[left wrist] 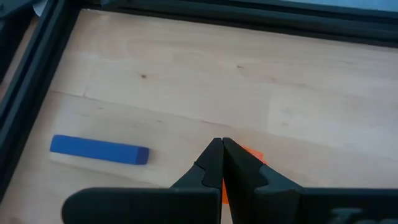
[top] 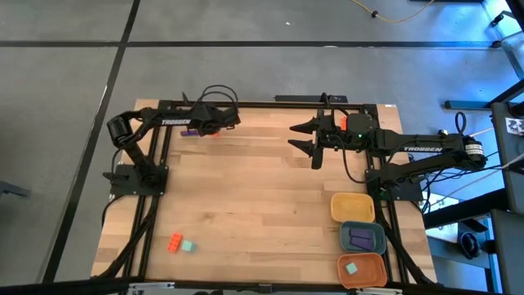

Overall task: Sort & place blocks by color
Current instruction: Put the top left orange game piece into the yellow bin

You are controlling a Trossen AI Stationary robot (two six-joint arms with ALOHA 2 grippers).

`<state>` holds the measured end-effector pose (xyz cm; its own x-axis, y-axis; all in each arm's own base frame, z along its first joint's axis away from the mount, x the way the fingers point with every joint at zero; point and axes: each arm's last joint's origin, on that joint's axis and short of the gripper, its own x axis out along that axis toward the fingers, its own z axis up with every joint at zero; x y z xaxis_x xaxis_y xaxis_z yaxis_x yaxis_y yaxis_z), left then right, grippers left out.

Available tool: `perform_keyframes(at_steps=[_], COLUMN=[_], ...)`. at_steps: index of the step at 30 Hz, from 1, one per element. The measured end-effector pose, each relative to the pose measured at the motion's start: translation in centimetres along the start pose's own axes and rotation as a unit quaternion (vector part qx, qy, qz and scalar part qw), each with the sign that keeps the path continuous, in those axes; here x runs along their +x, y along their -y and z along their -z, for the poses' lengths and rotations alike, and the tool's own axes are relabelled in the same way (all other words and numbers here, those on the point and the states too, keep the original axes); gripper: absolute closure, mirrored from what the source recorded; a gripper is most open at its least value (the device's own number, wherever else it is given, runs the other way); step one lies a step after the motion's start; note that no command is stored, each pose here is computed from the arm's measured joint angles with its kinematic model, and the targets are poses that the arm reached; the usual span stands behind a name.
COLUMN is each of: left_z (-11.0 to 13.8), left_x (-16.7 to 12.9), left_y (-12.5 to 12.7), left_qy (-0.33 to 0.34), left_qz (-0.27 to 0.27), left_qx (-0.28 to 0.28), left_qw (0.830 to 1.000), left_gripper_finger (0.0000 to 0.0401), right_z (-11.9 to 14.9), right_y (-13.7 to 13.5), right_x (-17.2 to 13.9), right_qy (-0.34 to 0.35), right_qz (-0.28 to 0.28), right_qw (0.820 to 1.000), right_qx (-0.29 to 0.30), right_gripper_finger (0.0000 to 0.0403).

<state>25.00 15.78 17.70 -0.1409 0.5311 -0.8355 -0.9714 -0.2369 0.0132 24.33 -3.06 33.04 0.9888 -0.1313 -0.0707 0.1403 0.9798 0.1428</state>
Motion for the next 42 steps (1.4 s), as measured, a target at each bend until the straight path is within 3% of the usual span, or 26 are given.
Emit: perform_keyframes(at_steps=[8,12,15,25,30,33,36,42], left_z=[-0.3,-0.3,-1.2,-4.0,-4.6,-5.2,-6.1,-6.4], left_x=[0.2,0.0,-1.2,-5.2,-7.3,-9.1,-11.1,-14.1], left_y=[-0.2,-0.4,-1.0,-3.4,-4.2,-4.8,-5.3,-7.1], left_qy=[-0.001,-0.011,0.018,0.121,0.146,0.168,0.193,0.263], left_qz=[-0.007,-0.001,0.002,0.028,0.059,0.098,0.174,0.389], left_qx=[0.004,0.048,0.073,0.036,0.093,0.14,0.175,0.215], left_qw=[1.0,0.999,0.997,0.992,0.983,0.971,0.95,0.857], left_gripper_finger=[0.0401,0.0401,0.0401,0.0401,0.0401,0.0401,0.0401,0.0401], right_z=[0.0,0.0,0.0,0.0,0.0,-0.1,-0.1,-0.1], right_y=[0.0,0.0,0.0,0.0,0.0,0.0,0.0,0.0], right_x=[0.0,0.0,0.0,0.0,0.0,0.0,0.0,0.0], right_qy=[0.0,0.0,0.0,0.0,0.001,0.003,0.004,0.004], right_qz=[0.0,0.0,0.0,0.001,0.0,0.0,0.0,0.0], right_qw=[1.0,1.0,1.0,1.0,1.0,1.0,1.0,1.0], right_qx=[-0.012,-0.021,-0.023,-0.023,-0.022,-0.021,-0.021,-0.021], right_gripper_finger=[0.0176,0.0176,0.0176,0.0176,0.0176,0.0176,0.0176,0.0176])
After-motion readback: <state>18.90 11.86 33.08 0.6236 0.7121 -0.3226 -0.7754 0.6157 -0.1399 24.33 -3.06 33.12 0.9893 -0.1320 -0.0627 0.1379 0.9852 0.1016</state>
